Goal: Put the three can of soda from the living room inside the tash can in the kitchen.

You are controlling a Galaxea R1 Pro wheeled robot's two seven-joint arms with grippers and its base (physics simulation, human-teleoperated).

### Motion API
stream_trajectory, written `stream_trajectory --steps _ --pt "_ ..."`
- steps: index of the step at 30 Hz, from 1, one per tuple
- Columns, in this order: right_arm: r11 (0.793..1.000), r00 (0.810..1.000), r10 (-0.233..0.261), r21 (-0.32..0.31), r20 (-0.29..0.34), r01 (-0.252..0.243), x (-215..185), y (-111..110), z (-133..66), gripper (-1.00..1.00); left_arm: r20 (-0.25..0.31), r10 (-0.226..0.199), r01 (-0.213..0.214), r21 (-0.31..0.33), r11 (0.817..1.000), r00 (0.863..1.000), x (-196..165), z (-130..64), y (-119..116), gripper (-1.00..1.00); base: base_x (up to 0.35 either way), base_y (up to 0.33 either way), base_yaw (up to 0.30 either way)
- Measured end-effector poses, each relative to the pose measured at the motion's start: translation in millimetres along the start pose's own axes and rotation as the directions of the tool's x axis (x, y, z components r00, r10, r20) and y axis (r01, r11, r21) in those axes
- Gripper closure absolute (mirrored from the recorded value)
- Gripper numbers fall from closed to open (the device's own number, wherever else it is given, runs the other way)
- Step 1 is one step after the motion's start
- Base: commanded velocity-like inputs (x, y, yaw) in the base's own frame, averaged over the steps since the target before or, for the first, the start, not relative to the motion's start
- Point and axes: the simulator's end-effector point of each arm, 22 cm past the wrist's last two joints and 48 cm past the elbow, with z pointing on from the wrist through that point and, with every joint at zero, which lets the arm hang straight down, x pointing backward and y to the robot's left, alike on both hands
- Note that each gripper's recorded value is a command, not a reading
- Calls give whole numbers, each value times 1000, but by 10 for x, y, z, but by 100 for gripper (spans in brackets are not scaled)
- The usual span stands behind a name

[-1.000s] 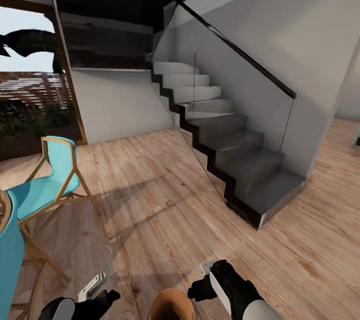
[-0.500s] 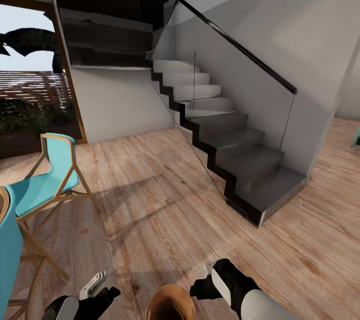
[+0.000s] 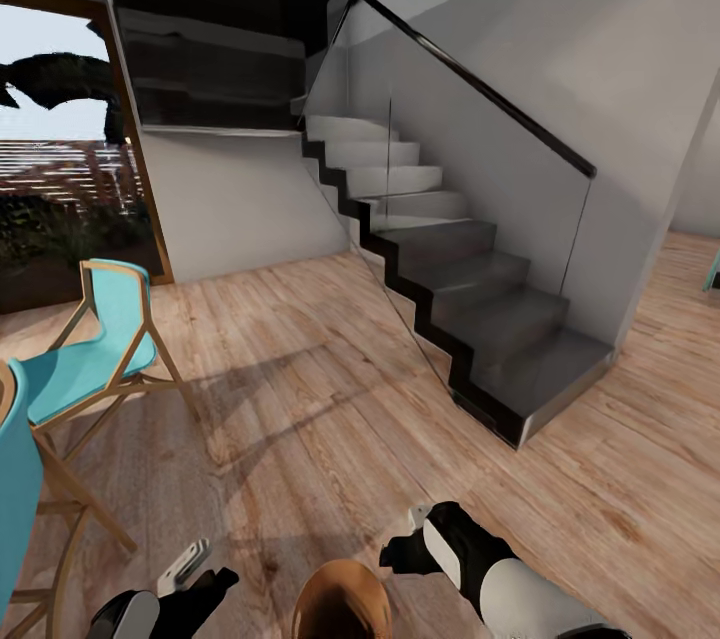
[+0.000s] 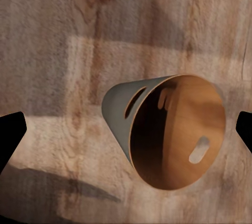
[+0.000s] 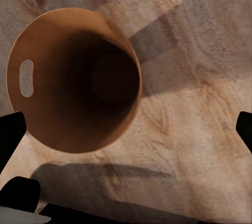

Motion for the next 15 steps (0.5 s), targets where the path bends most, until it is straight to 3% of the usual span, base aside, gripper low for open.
stream_trajectory --steps 6,8,9,15 --pt "999 999 43 -23 24 -42 -117 5 47 -100 7 -4 4 -3 1000 1000 20 102 90 -100 0 0 0" --pt "992 993 115 -52 25 -113 -120 39 75 -100 5 -8 8 6 1000 1000 33 135 97 -100 0 0 0" --pt "991 992 125 -55 24 -123 -111 39 93 -100 3 -8 8 8 1000 1000 44 152 105 -100 0 0 0" --pt "987 988 151 -63 23 -150 -53 26 203 -100 -13 -9 9 12 1000 1000 123 254 173 -100 0 0 0"
